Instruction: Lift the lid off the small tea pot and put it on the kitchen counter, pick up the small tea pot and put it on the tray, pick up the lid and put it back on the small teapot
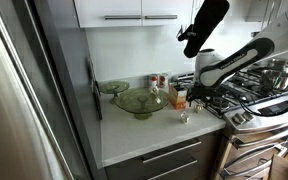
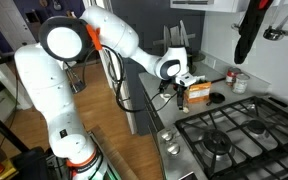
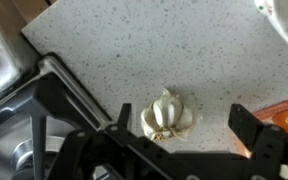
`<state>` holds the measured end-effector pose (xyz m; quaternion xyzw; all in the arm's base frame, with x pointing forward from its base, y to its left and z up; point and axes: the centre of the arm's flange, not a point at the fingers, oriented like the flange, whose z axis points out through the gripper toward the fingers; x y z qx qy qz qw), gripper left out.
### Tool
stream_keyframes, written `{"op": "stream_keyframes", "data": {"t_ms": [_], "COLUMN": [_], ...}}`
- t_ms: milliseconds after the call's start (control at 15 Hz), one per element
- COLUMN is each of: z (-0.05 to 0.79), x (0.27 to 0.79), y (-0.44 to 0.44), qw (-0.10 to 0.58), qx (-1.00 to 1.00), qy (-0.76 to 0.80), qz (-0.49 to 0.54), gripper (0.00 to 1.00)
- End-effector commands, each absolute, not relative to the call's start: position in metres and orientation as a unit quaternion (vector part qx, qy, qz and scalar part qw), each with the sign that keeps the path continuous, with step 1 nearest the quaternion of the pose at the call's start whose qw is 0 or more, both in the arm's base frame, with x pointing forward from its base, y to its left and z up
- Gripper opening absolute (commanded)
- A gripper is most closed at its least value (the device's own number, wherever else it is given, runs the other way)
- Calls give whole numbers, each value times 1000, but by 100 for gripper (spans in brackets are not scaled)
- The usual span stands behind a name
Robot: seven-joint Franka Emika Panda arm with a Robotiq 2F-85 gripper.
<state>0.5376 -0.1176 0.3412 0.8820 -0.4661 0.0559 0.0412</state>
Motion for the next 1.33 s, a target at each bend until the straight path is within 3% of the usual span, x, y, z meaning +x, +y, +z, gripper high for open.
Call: {"op": "stream_keyframes", "data": {"t_ms": [0, 800, 1133, 1200, 1267], "z": [355, 346, 331, 329, 327], "x": [520, 528, 537, 538, 539], "y": [-98, -24, -25, -25, -24], "qw": [34, -42, -32, -33, -32], "qx": [883, 908, 922, 925, 927], "qy": [-465, -416, -384, -378, -372], "qz": [56, 23, 29, 29, 31], "gripper": [100, 100, 83, 88, 87]}}
